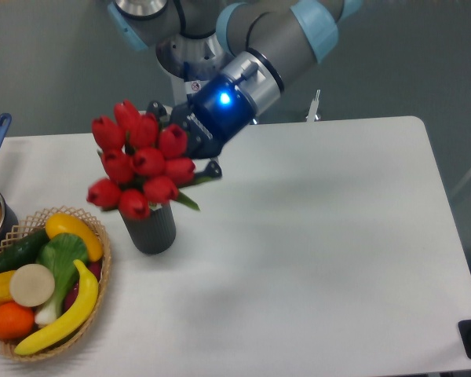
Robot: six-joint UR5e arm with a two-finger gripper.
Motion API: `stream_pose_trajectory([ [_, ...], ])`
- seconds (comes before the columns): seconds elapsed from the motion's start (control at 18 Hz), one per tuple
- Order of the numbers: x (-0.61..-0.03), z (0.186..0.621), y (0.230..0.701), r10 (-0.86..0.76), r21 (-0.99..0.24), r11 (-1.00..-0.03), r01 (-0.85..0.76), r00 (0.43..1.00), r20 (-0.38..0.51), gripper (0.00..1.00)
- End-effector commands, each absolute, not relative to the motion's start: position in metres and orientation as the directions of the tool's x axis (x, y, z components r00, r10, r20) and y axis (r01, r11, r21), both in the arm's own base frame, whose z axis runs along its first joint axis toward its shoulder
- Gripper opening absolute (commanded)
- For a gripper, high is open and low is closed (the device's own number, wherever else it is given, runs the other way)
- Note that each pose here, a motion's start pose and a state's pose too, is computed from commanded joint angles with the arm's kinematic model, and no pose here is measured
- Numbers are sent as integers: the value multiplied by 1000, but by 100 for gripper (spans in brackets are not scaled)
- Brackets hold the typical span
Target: Insert the flowers into the vase
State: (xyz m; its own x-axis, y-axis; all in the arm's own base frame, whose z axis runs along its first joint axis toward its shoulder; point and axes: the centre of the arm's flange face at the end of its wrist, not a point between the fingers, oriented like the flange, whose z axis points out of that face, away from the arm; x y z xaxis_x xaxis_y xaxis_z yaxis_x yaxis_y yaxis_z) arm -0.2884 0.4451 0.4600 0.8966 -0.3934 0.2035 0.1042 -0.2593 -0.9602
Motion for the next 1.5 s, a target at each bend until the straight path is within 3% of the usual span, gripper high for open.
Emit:
stream_pose_trajectory([
  [0.78,-265,412,431,-430,-968,-239,75,886,175,10],
  [1.22,-274,422,426,-421,-974,-213,74,893,160,10],
  [1.5,-297,440,414,-410,-986,-139,93,901,143,10],
])
